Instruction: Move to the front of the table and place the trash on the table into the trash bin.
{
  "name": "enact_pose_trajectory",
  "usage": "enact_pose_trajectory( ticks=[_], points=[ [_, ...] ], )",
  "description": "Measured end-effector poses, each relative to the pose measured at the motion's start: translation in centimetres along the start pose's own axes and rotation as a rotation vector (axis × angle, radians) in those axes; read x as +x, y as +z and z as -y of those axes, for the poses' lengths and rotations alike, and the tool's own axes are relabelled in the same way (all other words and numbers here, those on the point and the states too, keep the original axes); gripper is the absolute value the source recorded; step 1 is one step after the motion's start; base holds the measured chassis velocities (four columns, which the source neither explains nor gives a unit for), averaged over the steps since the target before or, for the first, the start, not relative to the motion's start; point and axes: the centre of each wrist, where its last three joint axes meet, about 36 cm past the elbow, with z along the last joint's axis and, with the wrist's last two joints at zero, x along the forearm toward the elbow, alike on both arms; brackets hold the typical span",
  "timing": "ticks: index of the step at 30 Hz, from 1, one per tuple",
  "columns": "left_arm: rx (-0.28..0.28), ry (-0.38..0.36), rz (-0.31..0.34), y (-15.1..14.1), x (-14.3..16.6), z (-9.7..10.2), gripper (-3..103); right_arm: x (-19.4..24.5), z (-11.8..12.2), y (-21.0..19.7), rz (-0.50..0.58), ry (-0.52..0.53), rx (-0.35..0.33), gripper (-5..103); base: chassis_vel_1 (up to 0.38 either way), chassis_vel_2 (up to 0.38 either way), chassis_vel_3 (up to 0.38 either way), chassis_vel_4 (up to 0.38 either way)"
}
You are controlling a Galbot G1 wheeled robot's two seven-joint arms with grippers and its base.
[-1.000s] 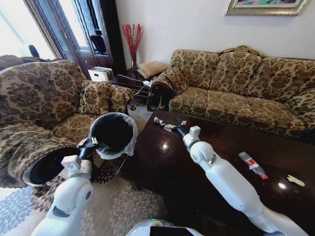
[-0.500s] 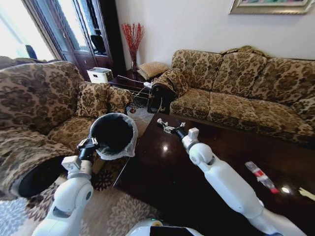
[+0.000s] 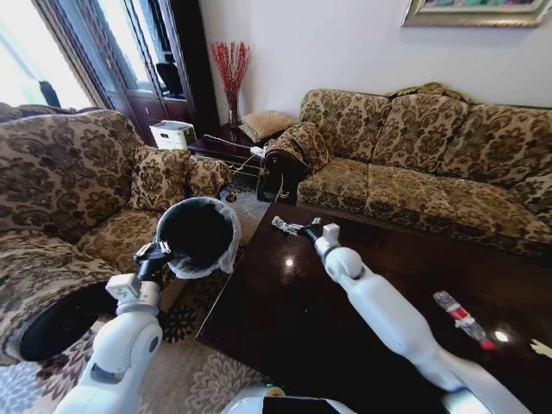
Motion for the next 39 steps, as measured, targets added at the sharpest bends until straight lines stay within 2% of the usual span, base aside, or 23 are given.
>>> enact_pose_trajectory(
  ticks=[2, 3, 6, 11, 16, 21, 24, 29, 39],
  points=[
    [0.005, 0.002, 0.008, -0.2, -0.1, 0.0, 2, -3.7, -0.2, -0.9, -0.02, -0.018, 0.017, 100, 0.0, 0.0, 0.0, 0.0],
    [0.005, 0.002, 0.008, -0.2, -0.1, 0.0, 2, -3.7, -0.2, -0.9, -0.02, -0.018, 0.017, 100, 0.0, 0.0, 0.0, 0.0],
    [0.007, 0.0, 0.015, -0.6, 0.0, -0.2, 2, -9.2, -1.0, -2.5, -0.031, -0.025, 0.038, 100, 0.0, 0.0, 0.0, 0.0],
    [0.004, -0.011, 0.029, -1.2, 0.3, -0.6, 2, -13.1, -2.4, -3.7, -0.078, -0.025, 0.047, 100, 0.0, 0.0, 0.0, 0.0],
    [0.011, -0.014, 0.035, -1.5, 0.4, -0.7, 2, -13.9, -2.6, -3.6, -0.118, 0.007, 0.071, 100, 0.0, 0.0, 0.0, 0.0],
    [0.022, -0.018, 0.038, -1.6, 0.6, -0.6, 2, -14.3, -0.4, -2.2, -0.18, 0.067, 0.106, 100, 0.0, 0.0, 0.0, 0.0],
    [0.024, -0.021, 0.034, -1.6, 0.8, -0.5, 2, -14.2, 1.5, -0.6, -0.219, 0.086, 0.089, 100, 0.0, 0.0, 0.0, 0.0],
    [0.022, -0.019, 0.03, -1.4, 0.9, -0.3, 2, -13.7, 2.8, 2.0, -0.255, 0.1, 0.062, 100, 0.0, 0.0, 0.0, 0.0],
    [0.018, -0.012, 0.028, -1.4, 1.0, -0.2, 2, -12.9, 4.1, 4.8, -0.278, 0.095, 0.052, 100, 0.0, 0.0, 0.0, 0.0]
  ],
)
